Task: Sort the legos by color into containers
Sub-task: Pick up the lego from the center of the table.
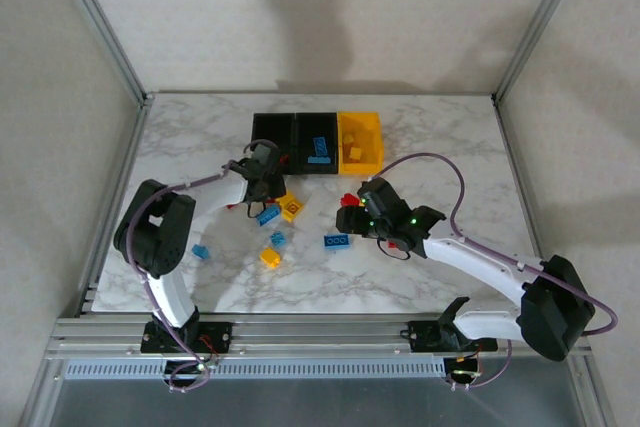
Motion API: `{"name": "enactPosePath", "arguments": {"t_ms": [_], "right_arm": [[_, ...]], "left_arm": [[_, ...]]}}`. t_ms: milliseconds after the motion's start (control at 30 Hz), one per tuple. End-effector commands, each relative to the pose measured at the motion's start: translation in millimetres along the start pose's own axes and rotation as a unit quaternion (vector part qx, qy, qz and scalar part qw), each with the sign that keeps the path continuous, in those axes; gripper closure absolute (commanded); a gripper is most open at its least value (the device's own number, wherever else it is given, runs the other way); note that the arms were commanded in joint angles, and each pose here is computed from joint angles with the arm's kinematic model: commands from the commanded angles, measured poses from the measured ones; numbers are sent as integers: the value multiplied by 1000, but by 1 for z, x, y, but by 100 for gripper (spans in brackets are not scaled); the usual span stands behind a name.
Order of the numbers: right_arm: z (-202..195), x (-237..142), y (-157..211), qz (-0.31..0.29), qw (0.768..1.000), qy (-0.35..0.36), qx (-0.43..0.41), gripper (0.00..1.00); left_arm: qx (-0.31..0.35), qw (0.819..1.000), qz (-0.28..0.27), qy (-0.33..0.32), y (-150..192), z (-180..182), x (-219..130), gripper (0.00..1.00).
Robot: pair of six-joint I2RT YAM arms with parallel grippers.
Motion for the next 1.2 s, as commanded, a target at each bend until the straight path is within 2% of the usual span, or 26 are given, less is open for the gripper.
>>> {"name": "enactPosePath", "arguments": {"t_ms": [0, 133, 400, 567, 767, 933, 1167], "right_arm": [[1, 4, 4, 7, 1000, -1, 4, 30], [1, 3, 4, 5, 1000, -1, 3, 30], [3, 9, 6, 10, 1000, -6, 4, 31], [11, 11, 2, 11, 1000, -15, -3, 31], [16, 12, 3, 8, 1000, -22, -5, 31], [15, 10, 8, 8, 1000, -26, 2, 31], [11, 9, 12, 7, 1000, -20, 8, 31]], "left_arm": [[15, 1000, 4, -4, -1, -1, 7, 49], [23, 1000, 12, -8, 3, 0, 10, 68], [35, 999, -16, -22, -11, 8, -25, 83], [35, 998, -40, -17, -29, 7, -51, 83], [32, 997, -71, -5, -69, -9, -69, 82], [33, 996, -76, -16, -102, -23, -57, 82], [19, 997, -73, -31, -139, -31, -24, 82]]}}
Point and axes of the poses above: each hand's point on the last joint's axis, 136 mm out from that joint toward the fingers, its own x axis out along the fingers, its own z axis along the line the jaws close on, y = z × x, the point moved 2 cm from there along -x, back along the fingers, and after that the axes turned 8 degrees about x, right-handed, at the moved point
